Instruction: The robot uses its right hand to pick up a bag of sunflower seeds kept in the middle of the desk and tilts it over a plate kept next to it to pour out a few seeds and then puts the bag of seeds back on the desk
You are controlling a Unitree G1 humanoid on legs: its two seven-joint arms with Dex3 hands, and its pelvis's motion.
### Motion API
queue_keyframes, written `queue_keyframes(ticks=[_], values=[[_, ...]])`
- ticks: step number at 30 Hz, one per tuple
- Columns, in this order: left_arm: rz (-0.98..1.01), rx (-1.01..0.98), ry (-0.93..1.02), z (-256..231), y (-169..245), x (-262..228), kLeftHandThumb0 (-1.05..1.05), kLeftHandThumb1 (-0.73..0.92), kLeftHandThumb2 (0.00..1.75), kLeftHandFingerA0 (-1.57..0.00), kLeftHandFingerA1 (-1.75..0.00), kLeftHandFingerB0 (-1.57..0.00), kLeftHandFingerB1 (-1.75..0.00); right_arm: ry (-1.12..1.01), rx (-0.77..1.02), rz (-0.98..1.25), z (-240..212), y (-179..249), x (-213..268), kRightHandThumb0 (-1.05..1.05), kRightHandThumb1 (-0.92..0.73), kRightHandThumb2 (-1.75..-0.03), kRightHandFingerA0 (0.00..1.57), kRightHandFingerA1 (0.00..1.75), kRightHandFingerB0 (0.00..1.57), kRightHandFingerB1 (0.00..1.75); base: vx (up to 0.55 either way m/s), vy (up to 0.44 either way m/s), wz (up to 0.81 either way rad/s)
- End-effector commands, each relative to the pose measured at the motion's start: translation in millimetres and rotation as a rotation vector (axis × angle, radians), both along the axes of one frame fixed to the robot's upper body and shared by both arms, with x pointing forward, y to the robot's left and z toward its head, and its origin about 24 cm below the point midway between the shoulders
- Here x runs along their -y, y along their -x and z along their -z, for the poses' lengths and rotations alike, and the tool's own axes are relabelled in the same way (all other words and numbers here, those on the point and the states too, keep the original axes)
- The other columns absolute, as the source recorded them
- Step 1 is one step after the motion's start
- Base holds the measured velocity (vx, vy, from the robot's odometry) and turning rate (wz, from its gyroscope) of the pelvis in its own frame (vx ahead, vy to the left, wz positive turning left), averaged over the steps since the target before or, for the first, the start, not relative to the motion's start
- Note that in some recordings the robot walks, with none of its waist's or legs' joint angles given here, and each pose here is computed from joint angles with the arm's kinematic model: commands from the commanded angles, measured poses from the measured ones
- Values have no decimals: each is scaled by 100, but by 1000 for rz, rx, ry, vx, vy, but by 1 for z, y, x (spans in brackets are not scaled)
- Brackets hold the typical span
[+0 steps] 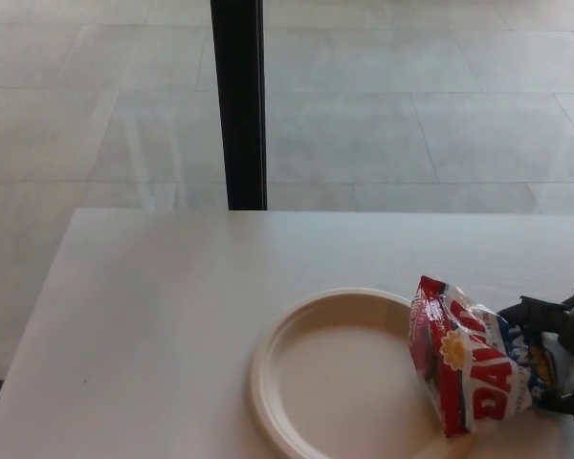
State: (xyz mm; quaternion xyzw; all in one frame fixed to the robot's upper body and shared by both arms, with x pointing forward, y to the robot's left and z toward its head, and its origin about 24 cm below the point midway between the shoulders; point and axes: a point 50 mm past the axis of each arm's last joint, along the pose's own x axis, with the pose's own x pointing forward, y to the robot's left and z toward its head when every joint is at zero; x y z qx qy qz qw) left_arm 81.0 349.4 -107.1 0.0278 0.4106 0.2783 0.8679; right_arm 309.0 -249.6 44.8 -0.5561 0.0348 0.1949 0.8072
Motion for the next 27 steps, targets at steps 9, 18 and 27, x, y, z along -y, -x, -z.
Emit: queue_keyframes(ticks=[9, 18, 27], values=[[-20, 6, -12, -1, 6, -3, -52, 78, 85, -40, -82, -33, -67, -112, 38, 98, 34, 29, 4, -24, -60, -113, 83, 175, 71, 164, 0, 0, 0], [1, 7, -13, 0, 9, -1, -57, 77, 89, -43, -84, -35, -69, -270, 88, 208, 47, 39, 5, -22, -58, -112, 80, 175, 69, 166, 0, 0, 0], [-24, 5, 0, 0, 10, -4, -59, 77, 97, -47, -83, -37, -69, -239, 134, 221, 30, 29, 12, -20, -55, -117, 85, 175, 75, 164, 0, 0, 0]])
